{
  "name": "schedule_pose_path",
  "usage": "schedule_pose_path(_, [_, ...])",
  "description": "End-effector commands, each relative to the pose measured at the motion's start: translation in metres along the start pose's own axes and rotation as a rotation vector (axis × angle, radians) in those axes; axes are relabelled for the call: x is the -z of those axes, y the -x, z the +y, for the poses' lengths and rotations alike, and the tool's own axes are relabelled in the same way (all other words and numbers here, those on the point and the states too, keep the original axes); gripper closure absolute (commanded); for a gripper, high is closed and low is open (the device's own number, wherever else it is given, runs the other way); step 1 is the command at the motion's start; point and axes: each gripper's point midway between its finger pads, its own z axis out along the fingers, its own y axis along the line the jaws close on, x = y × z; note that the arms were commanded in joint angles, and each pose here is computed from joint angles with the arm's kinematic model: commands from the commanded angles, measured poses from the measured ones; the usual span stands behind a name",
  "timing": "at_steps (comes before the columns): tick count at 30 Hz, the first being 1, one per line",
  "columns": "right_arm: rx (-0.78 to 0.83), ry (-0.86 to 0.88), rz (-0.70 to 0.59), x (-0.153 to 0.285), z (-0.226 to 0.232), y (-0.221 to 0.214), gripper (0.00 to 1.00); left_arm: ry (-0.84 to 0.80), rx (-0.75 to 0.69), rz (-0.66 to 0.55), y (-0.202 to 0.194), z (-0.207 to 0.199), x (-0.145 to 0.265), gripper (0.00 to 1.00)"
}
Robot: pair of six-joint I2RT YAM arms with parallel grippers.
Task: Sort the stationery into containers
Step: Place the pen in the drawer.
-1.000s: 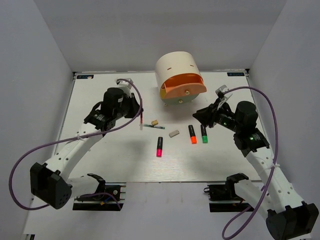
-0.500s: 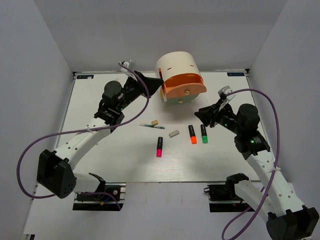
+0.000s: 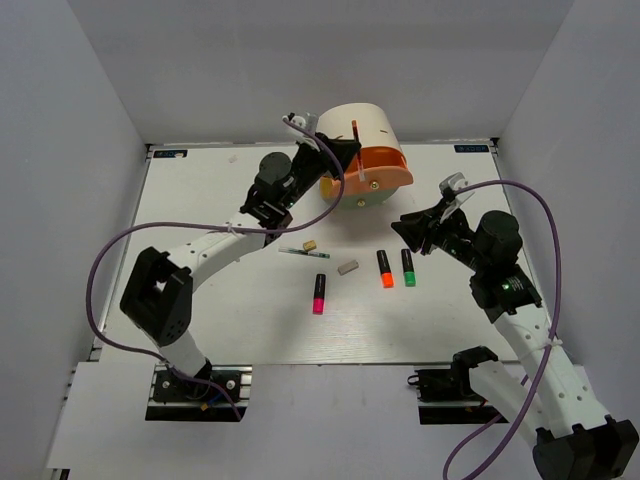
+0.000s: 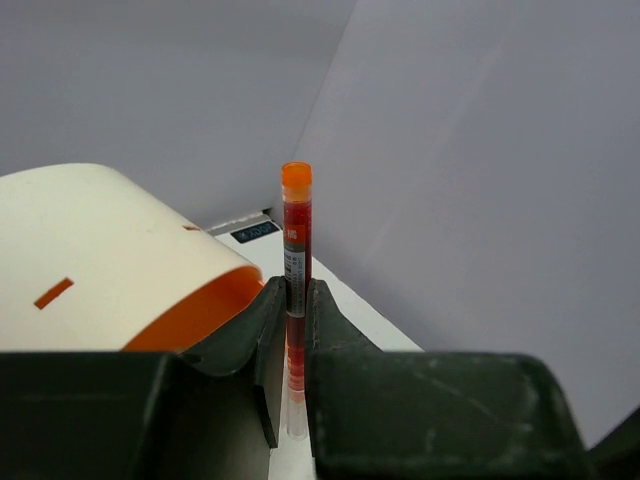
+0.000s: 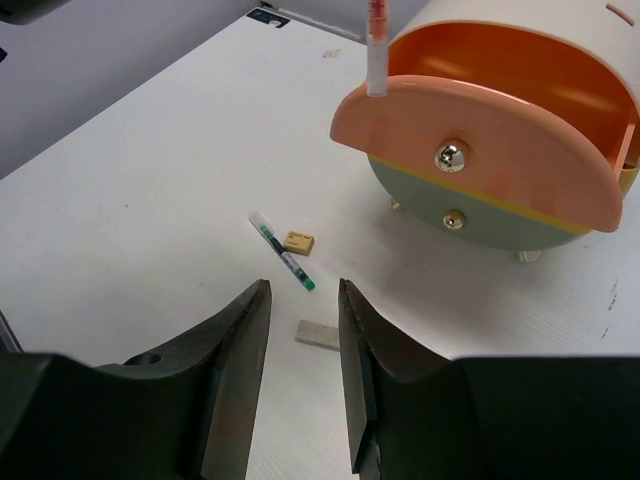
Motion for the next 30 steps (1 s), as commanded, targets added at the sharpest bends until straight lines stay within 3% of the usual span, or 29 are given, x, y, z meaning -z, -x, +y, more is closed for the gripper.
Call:
schedule_pose_path(1, [0.046, -0.010, -0.058, 0.002, -0.002, 0.014, 0.60, 0.004, -0.084, -0.127, 0.043, -0.011, -0.011, 1.00])
schedule_pose_path(7, [0.052, -0.012, -0.060, 0.002, -0.002, 0.013, 0.59, 0.026, -0.094, -0.142, 0.035, -0.013, -0.028, 0.98])
schedule_pose_path(17, [0.061, -0.026, -0.071, 0.004, -0.003, 0.015, 0.59, 0.171, -0.185, -0.135, 0.008, 0.017, -0.052, 0.95])
schedule_pose_path(30, [0.064, -0.038, -0.076, 0.005, -0.005, 0.015, 0.55, 0.219, -0.407, 0.023, -0.014, 0.014, -0.064, 0.82])
